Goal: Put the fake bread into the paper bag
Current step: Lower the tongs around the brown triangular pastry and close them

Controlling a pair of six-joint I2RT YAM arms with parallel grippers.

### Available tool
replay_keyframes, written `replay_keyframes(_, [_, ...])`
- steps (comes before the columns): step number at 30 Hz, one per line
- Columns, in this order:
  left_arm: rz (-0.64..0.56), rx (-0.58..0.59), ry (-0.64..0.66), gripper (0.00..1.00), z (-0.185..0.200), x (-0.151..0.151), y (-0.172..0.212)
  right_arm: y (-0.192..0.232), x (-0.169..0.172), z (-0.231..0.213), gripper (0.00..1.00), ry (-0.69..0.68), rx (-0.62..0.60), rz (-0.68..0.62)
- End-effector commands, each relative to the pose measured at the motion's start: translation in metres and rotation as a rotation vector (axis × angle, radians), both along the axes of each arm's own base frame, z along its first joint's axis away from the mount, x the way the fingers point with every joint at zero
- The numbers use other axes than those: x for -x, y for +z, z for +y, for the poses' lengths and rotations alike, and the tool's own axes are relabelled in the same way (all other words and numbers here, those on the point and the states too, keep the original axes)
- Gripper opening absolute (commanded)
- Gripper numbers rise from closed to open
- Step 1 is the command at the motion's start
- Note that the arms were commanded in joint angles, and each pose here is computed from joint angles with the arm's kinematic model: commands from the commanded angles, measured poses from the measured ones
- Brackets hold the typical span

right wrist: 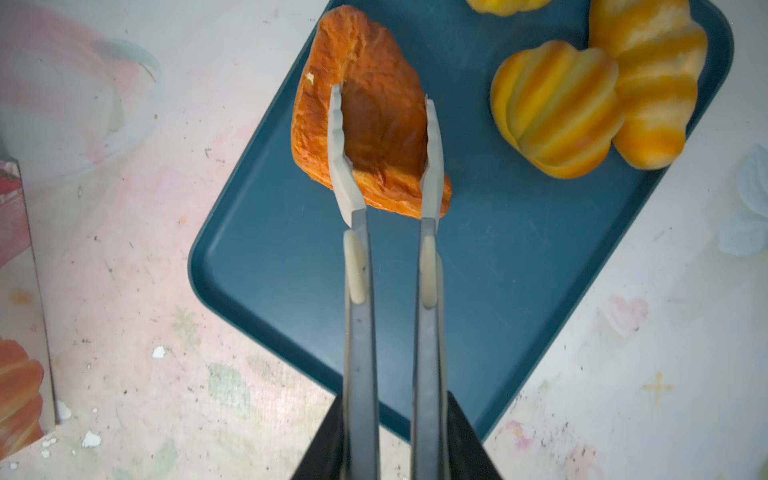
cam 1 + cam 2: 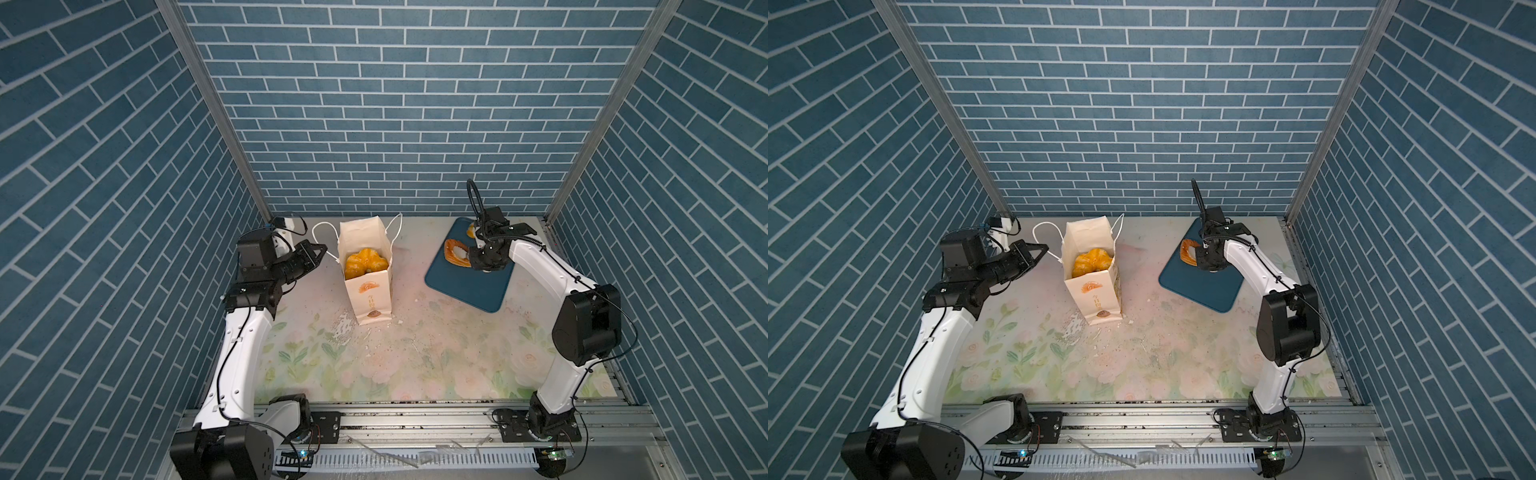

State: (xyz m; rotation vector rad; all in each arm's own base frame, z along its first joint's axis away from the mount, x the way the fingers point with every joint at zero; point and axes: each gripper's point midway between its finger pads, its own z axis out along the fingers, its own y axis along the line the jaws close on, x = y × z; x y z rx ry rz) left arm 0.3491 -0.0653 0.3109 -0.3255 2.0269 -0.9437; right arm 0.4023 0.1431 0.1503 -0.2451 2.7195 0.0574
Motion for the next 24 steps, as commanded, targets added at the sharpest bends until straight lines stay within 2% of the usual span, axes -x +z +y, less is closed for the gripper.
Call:
replay_keyframes(1, [-0.031, 0.009, -0.008, 0.08, -0.001, 0.000, 0.009, 0.007, 0.021, -0.013, 0.33, -0.094, 0.017, 0.010])
replay_keyframes(8, [-0.027, 0.015, -0.016, 0.08, -0.002, -0.001, 0.007, 0.003, 0.051, -0.011, 0.35, -0.178, 0.006, 0.020])
replay_keyframes(13, [-0.026, 0.017, -0.019, 0.08, -0.003, -0.001, 0.007, 0.008, 0.056, -0.008, 0.42, -0.173, 0.030, 0.024])
replay_keyframes(24, [-0.027, 0.004, -0.023, 0.08, -0.003, 0.002, 0.007, 0.020, 0.047, -0.012, 0.55, -0.029, 0.110, 0.041])
